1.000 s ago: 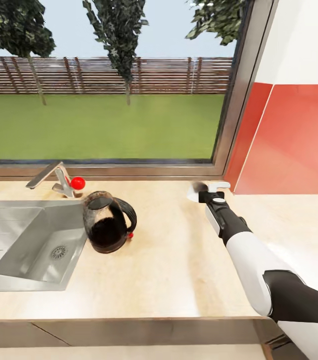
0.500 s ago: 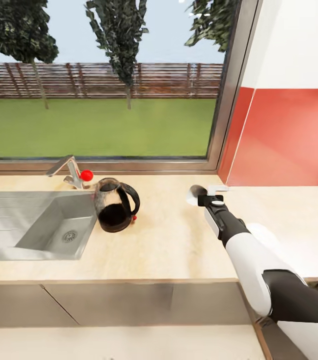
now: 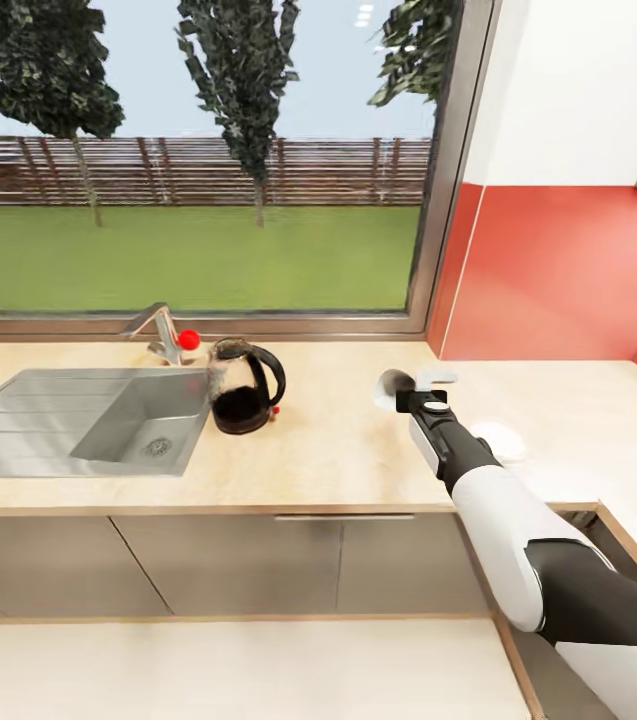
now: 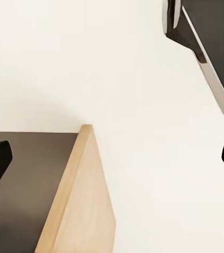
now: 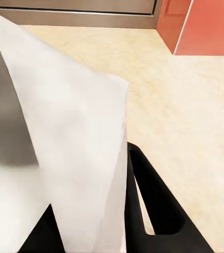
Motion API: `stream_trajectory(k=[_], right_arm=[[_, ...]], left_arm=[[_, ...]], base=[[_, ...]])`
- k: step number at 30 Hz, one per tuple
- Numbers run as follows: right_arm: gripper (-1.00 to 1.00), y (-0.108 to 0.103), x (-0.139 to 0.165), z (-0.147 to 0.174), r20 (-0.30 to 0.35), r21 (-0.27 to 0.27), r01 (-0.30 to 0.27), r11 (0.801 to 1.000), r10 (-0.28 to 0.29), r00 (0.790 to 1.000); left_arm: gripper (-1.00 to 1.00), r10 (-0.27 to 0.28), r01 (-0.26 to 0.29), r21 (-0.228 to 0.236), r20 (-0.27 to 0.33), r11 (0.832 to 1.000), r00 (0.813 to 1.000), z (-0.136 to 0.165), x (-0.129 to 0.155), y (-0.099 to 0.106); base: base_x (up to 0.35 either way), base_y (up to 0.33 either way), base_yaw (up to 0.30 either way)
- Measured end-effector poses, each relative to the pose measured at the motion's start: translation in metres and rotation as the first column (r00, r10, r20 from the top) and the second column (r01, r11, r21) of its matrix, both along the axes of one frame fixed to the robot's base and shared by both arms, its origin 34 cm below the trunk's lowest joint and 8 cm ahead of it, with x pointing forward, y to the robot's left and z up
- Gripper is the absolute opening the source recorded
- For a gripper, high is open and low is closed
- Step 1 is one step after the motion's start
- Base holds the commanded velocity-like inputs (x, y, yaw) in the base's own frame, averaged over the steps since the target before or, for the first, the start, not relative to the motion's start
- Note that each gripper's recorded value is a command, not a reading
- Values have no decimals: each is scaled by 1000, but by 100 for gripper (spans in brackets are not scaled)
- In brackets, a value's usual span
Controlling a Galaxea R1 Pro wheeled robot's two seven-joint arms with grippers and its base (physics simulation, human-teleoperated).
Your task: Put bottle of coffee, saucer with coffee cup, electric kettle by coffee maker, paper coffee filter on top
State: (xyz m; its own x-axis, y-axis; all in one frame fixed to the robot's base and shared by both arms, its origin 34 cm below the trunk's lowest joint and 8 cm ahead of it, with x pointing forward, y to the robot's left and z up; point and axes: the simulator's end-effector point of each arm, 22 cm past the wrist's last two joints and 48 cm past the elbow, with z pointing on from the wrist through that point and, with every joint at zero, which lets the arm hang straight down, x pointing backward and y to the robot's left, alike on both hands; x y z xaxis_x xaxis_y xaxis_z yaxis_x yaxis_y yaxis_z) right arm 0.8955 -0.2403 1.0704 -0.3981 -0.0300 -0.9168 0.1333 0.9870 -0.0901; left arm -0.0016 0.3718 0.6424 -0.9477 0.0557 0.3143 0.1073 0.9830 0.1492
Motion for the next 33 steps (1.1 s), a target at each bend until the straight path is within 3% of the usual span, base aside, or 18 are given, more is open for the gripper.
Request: stream_trajectory(k=[14, 23, 33], right_arm=[[-100, 2, -2, 17, 20, 1, -2, 1000, 2, 1000], [-100, 24, -8, 12, 2, 15, -28, 999, 28, 1000], [-100, 29, -10, 14, 2, 19, -34, 999, 34, 999]], left_arm=[[100, 1, 0, -11, 66, 1000, 998, -8, 27, -7], [100, 2, 1, -30, 105, 1000, 994, -13, 44, -21], [100, -1, 5, -30, 127, 1000, 992, -15, 56, -20]], base=[[-106, 70, 15], [-1, 1, 182], [-1, 0, 148]])
